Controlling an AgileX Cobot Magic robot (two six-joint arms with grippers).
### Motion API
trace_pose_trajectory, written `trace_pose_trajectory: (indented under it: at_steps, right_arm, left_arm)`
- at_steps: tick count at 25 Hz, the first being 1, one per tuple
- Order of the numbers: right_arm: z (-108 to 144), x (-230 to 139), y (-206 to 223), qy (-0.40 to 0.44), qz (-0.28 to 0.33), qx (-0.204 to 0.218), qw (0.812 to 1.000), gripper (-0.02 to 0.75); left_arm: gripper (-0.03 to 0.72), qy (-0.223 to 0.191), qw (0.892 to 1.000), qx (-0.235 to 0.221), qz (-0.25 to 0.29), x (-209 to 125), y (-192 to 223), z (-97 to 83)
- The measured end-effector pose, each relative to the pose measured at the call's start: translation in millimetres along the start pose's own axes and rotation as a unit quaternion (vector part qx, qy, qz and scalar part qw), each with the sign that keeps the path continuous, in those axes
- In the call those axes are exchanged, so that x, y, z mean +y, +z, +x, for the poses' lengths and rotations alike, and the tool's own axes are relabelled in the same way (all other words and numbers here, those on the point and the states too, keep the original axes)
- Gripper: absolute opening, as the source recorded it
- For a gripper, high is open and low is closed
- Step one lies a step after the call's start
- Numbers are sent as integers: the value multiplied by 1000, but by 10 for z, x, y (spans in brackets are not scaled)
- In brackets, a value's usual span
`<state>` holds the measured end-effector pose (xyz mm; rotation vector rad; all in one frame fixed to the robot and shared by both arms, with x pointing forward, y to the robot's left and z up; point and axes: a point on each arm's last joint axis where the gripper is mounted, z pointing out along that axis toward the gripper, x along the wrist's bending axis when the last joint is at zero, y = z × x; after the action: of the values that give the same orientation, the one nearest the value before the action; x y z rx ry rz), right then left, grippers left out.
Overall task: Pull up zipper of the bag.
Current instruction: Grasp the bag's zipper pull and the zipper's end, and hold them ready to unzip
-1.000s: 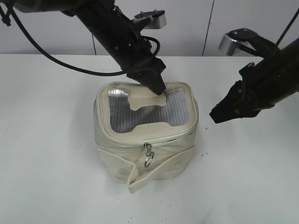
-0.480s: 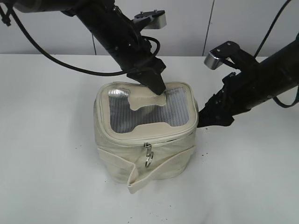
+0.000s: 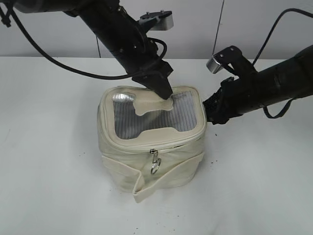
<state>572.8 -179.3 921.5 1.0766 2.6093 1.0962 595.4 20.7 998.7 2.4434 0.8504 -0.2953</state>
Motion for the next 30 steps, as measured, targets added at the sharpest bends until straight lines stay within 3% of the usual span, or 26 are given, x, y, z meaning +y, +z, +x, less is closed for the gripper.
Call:
trace_pose_trajectory:
  at_steps: [4,6,17,30]
  right_arm:
    - [13,6,27,10,-4,10,1000,50]
    - [27,0,30,13,-2,18,1000,0]
    - [126,-113,-82,48,95,46,993,-15]
    - [295,13,-373,39,97,75,992,-15]
  left_arm:
    - [43,-1,1000,-1,-1,1,0,-2]
    - [43,-1,1000,-1,0,0,0,-2]
    - [43,-1,1000,-3,1,-1,0,-5]
    - [43,-1,1000,-3,0,-1,0,-6]
